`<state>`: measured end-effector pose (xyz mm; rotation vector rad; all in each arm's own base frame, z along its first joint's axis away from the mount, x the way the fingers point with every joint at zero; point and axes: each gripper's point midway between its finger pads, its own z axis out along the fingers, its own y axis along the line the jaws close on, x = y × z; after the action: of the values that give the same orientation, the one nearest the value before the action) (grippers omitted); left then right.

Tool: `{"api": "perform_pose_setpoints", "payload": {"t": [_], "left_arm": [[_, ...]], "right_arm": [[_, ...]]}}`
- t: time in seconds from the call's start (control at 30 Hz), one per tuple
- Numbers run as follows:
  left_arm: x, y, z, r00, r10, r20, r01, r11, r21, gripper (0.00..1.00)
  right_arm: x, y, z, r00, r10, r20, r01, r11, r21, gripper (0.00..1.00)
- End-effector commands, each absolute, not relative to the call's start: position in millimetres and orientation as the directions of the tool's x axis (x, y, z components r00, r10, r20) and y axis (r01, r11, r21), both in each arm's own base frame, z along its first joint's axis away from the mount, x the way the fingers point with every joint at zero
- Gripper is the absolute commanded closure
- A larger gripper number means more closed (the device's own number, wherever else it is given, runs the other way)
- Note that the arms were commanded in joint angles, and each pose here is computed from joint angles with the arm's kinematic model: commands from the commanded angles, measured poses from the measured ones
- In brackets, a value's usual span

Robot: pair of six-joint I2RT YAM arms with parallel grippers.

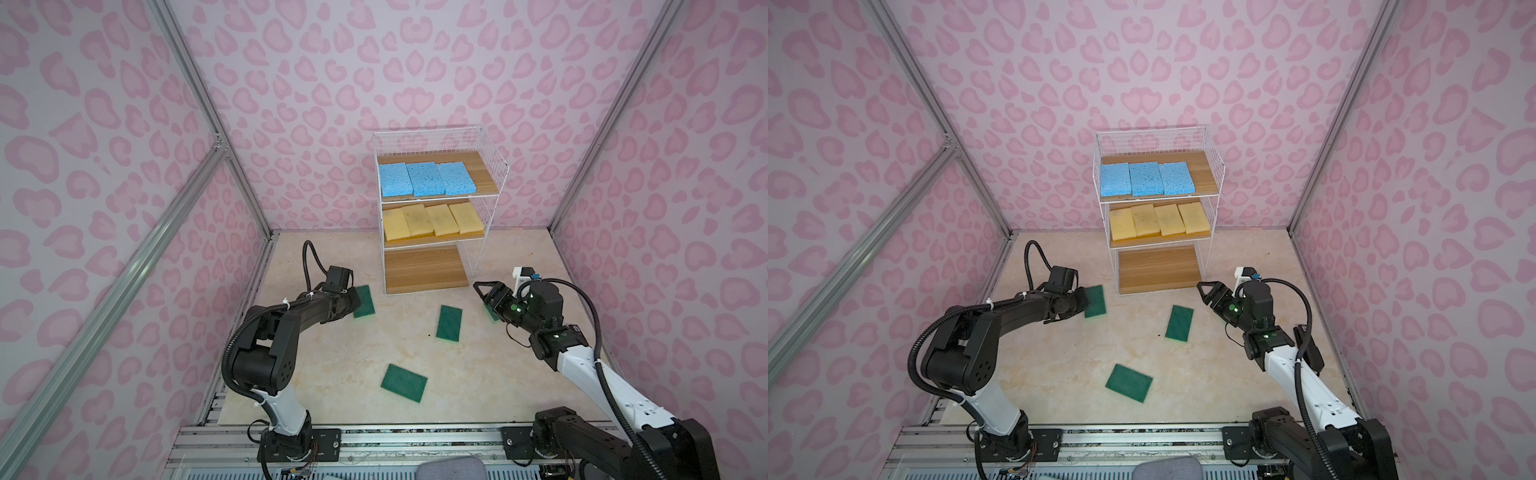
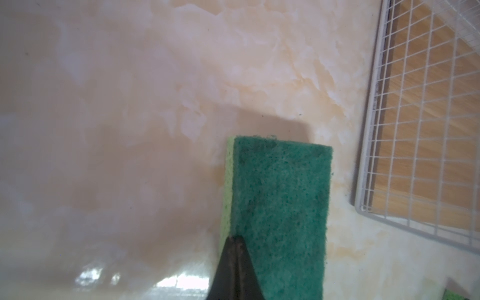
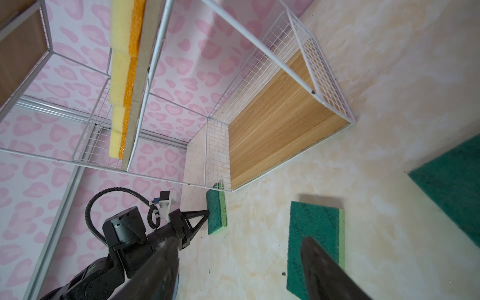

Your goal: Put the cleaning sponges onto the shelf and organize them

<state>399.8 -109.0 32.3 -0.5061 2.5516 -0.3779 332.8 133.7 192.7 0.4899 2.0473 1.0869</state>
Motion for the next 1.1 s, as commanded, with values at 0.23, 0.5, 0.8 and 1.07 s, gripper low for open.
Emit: {"api": "perform_pose_setpoints", "payload": {"t": [0.23,0.5,0.8,1.07], "left_arm": [[389,-119,54,-0.79,-0.427,-0.44,-0.223,0.868,-0.443,0.96],[365,-134,95,-0.793,-0.427,-0.434,-0.136,0.819,-0.558,0.96],[346,-174,149,-0.812,-0.406,-0.418,-0.003,0.72,-0.694,0.96],[333,-220,184,-0.834,-0.364,-0.414,0.093,0.647,-0.757,0.96]], "right_arm": [[324,178,186,-0.732,0.495,-0.468,-0.116,0.586,0.802,0.23],[319,206,177,-0.769,0.435,-0.469,-0.164,0.575,0.802,0.21],[310,268,174,-0.823,0.301,-0.482,-0.292,0.503,0.813,0.26],[320,297,173,-0.83,0.272,-0.487,-0.328,0.469,0.82,0.29]]}}
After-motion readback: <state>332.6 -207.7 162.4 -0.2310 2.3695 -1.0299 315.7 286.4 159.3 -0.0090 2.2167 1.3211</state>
